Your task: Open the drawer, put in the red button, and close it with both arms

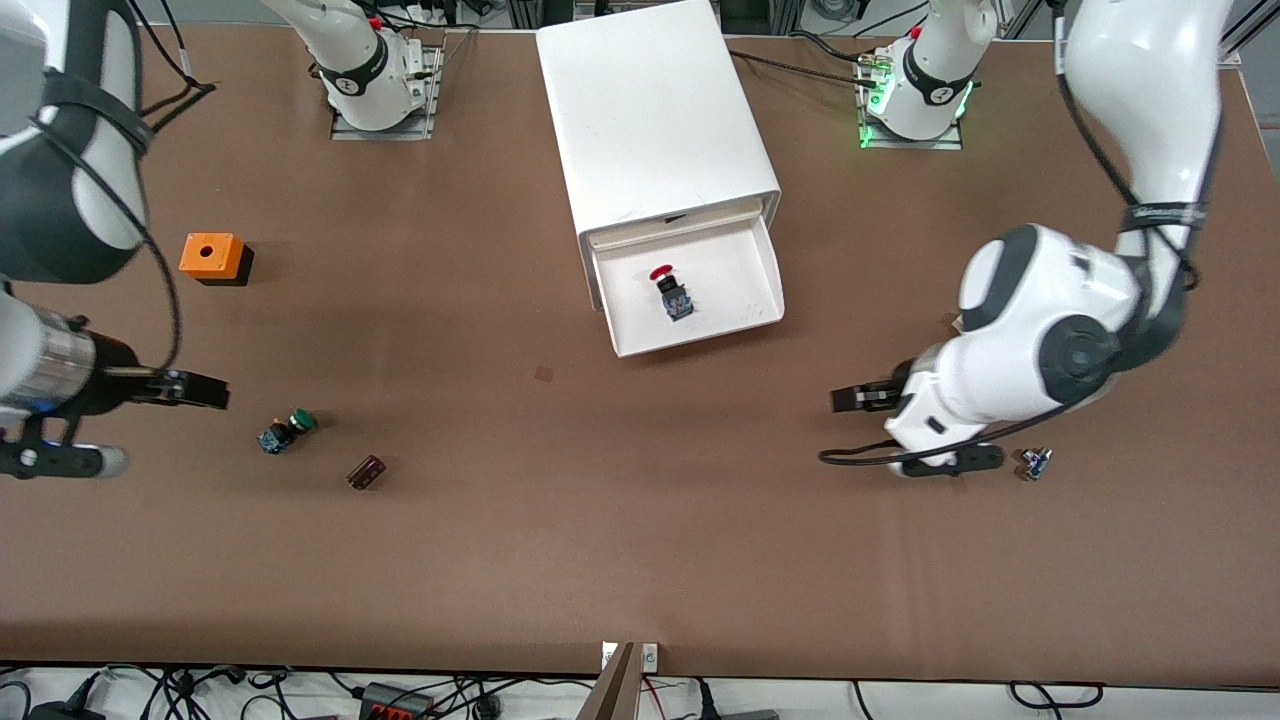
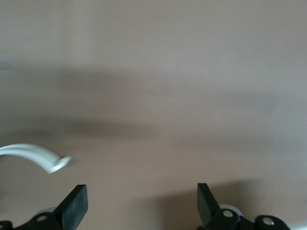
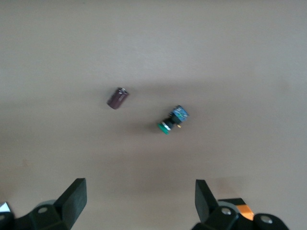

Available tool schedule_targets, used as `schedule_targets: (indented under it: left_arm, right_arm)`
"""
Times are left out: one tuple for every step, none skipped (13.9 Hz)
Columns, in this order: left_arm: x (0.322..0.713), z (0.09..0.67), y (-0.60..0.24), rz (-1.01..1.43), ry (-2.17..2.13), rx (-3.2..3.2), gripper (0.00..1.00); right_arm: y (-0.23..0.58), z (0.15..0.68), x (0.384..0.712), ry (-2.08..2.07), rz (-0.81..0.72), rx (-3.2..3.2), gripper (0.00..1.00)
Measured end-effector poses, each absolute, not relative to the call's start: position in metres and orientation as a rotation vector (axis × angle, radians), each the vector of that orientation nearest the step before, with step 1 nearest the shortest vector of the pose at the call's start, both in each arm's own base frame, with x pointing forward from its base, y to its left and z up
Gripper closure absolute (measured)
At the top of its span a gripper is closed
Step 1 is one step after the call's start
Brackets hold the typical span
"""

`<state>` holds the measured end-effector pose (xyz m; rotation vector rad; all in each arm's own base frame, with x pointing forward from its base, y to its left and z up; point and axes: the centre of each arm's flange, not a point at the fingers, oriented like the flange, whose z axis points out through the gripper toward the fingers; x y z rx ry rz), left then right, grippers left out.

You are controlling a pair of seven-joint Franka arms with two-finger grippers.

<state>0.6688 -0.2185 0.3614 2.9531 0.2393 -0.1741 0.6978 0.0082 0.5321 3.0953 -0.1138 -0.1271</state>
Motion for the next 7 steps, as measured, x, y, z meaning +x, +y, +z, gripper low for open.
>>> schedule_targets:
  left_arm:
    - [0.660, 0.349, -0.237, -0.166, 0.258, 2.948, 0.00]
    - [0.650, 0.340, -0.258, -0.176, 0.283, 2.949, 0.00]
    - [0.639, 0.336, -0.281, -0.188, 0.320, 2.954, 0.00]
    - [0.629, 0.335, -0.301, -0.183, 0.356, 2.968, 0.00]
    - [0.623, 0.335, -0.317, -0.159, 0.376, 2.986, 0.00]
    - [0.618, 0.335, -0.327, -0.139, 0.378, 2.998, 0.00]
    - [0.616, 0.335, -0.333, -0.127, 0.371, 3.004, 0.00]
  right_arm:
    - [-0.008, 0.538, 0.690, -0.128, -0.133, 3.097, 0.00]
    - [-0.021, 0.544, 0.680, -0.140, -0.135, 3.099, 0.00]
    - [-0.028, 0.551, 0.671, -0.140, -0.117, 3.102, 0.00]
    - [-0.030, 0.556, 0.663, -0.119, -0.087, 3.106, 0.00]
    - [-0.029, 0.561, 0.655, -0.089, -0.063, 3.109, 0.00]
    - [-0.027, 0.564, 0.648, -0.062, -0.057, 3.112, 0.00]
    - [-0.027, 0.566, 0.641, -0.050, -0.058, 3.113, 0.00]
